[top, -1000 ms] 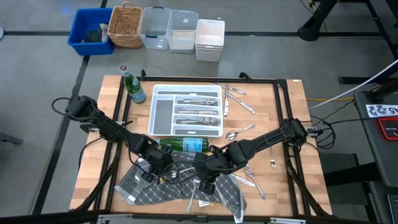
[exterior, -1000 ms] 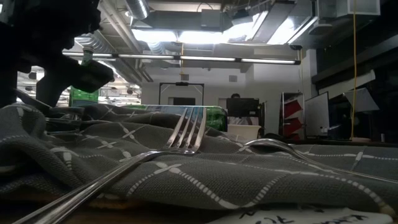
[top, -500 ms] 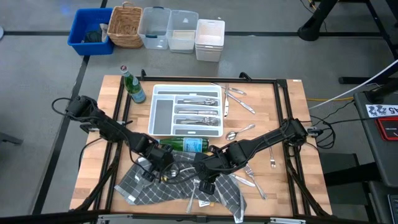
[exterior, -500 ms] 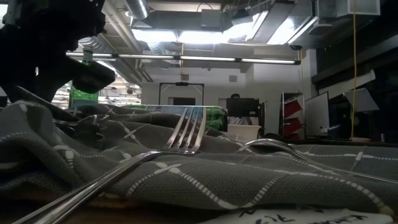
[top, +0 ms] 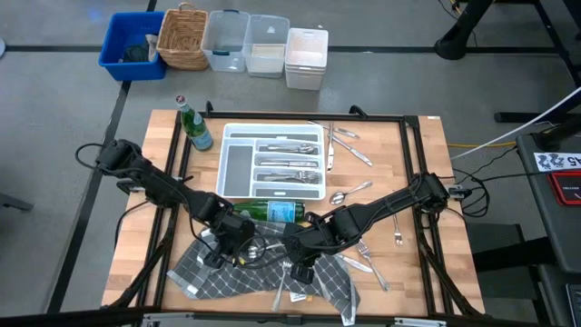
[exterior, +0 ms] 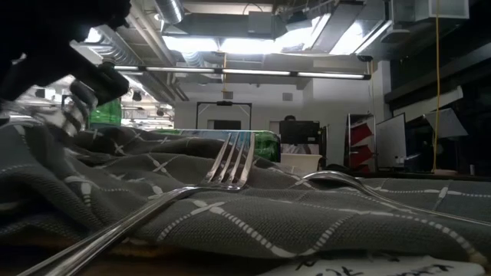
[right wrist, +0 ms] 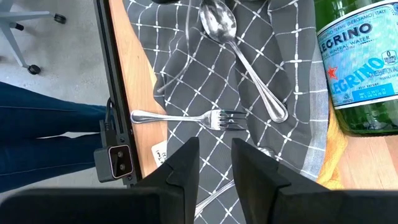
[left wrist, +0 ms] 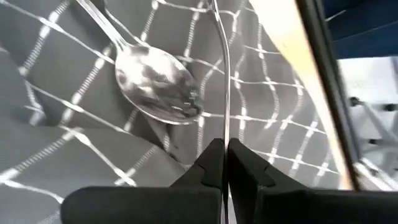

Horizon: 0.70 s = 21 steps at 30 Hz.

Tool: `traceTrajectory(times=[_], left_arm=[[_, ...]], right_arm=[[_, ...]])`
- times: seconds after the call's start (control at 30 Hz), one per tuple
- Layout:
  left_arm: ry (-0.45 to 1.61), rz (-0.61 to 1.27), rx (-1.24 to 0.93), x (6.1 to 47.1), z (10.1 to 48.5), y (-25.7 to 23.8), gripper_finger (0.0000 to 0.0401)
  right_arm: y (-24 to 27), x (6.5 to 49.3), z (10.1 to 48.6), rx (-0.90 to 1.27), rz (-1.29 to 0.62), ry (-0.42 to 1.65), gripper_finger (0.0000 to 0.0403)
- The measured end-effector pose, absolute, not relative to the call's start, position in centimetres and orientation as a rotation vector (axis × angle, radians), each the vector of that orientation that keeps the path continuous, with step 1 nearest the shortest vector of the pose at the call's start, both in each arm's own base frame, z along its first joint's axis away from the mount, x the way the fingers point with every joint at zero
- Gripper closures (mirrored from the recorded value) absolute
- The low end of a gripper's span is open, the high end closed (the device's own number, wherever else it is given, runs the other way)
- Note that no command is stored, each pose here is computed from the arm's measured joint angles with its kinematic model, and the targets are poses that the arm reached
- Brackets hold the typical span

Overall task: Sort silverware
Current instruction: Put the silver fork into the silverware tray

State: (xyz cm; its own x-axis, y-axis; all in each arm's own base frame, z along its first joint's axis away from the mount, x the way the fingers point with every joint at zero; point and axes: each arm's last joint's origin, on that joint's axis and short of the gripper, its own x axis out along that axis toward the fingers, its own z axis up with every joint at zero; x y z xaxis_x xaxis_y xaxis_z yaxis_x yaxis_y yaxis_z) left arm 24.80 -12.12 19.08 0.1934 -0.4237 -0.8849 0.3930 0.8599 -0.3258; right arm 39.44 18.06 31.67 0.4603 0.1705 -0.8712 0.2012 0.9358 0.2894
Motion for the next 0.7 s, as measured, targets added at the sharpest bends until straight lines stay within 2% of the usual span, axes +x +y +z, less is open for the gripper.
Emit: traceTrajectory(times=[0.23, 0.47, 0.57, 0.7], left_arm=[[1.292, -0.608, -0.079, 24.5, 20.1, -12.2, 0.0399], [1.206, -0.584, -0.122, 22.9, 23.9, -10.2, 0.0399], [1.109, -0.534, -0.144, 22.2, 25.8, -8.7, 0.0399], [1.009, -0.366, -0.126, 21.9, 27.3, -6.1, 0.0399]], right_arm=[[18.1, 39.4, 31.7, 0.378, -0.02, 1.101, 0.0306], [18.0, 39.2, 31.5, 0.369, -0.033, 1.127, 0.0306], [17.8, 38.9, 31.4, 0.355, -0.05, 1.163, 0.0306], [17.6, 38.4, 31.1, 0.334, -0.074, 1.213, 0.0306]])
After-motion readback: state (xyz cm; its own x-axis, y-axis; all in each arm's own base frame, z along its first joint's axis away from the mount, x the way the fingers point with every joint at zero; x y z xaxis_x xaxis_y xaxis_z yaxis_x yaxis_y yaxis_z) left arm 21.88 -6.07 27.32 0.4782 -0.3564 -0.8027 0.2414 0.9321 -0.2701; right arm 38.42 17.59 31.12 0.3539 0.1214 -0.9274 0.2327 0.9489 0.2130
